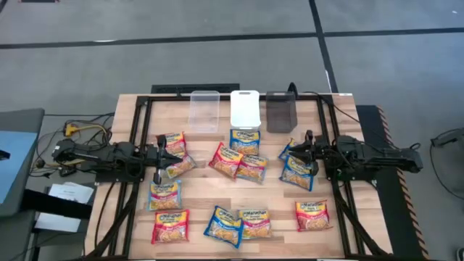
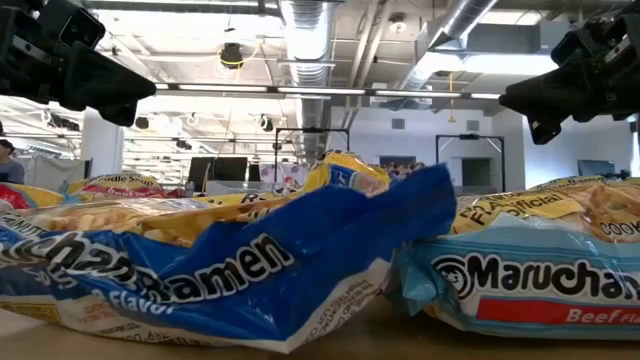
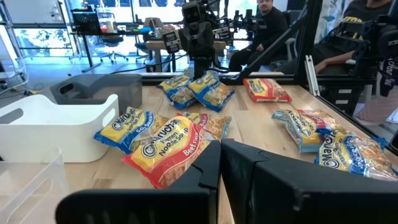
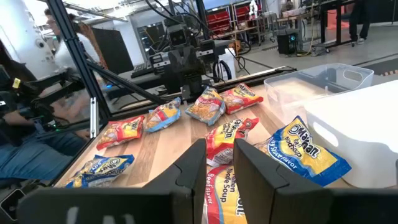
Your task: Sort Maruchan noodles
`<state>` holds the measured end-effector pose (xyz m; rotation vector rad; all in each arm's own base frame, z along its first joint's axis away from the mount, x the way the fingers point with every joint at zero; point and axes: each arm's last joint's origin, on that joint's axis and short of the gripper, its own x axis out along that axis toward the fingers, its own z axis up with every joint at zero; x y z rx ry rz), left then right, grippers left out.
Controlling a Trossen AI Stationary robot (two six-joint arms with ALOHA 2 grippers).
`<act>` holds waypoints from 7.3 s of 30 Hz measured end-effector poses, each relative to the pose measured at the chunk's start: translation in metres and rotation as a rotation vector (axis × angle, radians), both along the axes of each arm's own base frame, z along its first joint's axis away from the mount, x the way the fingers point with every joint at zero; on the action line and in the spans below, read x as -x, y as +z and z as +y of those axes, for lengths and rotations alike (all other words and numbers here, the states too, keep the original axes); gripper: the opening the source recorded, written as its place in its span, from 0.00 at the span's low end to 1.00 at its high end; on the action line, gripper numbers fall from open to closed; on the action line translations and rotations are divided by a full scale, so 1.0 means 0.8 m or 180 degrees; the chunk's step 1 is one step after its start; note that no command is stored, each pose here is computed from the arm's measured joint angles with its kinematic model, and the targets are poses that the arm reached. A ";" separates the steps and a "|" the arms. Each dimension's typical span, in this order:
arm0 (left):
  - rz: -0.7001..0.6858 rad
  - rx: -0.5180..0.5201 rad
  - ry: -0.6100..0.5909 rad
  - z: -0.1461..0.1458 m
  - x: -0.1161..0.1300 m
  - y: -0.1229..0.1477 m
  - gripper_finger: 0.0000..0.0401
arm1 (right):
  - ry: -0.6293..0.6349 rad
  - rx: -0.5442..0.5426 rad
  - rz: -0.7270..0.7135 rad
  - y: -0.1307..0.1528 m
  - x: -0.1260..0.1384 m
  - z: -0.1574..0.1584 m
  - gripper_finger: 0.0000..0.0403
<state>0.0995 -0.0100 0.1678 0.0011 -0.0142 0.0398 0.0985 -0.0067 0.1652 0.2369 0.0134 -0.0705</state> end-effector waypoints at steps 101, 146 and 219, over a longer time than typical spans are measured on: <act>-0.0002 0.0017 0.0002 0.000 0.000 0.000 0.00 | 0.0000 0.0000 -0.0001 0.000 0.000 0.000 0.27; -0.0334 0.0469 0.0019 0.001 0.003 0.020 0.00 | 0.0009 -0.0209 -0.0314 0.011 0.000 0.000 0.27; -0.0314 0.0372 0.0880 0.010 0.004 0.019 0.00 | -0.0502 -0.2159 0.2890 0.070 -0.042 0.002 0.63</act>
